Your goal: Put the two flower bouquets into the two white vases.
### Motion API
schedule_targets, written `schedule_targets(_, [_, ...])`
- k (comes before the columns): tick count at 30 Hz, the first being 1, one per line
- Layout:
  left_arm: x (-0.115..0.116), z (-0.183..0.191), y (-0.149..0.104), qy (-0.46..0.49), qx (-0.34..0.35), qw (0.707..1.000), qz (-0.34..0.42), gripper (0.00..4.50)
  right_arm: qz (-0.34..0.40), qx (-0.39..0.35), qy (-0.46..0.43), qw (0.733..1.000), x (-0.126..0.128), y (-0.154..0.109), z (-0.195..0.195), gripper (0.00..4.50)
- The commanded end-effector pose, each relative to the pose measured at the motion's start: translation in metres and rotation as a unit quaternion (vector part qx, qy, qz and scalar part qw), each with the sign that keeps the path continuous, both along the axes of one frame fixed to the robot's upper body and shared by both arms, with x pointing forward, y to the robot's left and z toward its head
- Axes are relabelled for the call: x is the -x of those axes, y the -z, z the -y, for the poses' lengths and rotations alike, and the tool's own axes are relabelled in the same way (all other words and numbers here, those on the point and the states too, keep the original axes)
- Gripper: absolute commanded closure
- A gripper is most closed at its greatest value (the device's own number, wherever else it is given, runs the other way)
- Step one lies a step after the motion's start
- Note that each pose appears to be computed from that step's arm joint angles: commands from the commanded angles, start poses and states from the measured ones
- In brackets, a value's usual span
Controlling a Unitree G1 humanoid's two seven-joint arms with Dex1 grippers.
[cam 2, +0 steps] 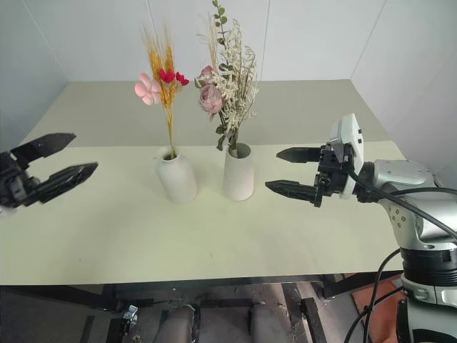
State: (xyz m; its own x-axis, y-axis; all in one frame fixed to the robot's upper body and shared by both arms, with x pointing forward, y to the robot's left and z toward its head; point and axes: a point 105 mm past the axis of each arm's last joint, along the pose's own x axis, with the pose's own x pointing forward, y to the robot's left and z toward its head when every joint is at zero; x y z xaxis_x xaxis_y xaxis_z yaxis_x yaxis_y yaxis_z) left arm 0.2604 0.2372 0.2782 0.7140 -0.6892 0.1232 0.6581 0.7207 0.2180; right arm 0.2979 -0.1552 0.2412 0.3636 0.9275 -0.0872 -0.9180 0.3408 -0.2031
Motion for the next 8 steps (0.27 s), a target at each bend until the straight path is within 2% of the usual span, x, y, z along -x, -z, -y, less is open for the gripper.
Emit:
schedule_targets(1, [-0.021,-0.001,-0.006,-0.025,0.006,0.999,0.030,0.04,0.038,-0.003,-0.002,0.999,0.002,-0.014,-0.002,0.00])
schedule_targets(8, [-0.058,0.005,-0.015,-0.060,0.048,0.995,0.064,0.04,0.037,-0.007,-0.003,0.999,0.005,-0.014,-0.004,0.00])
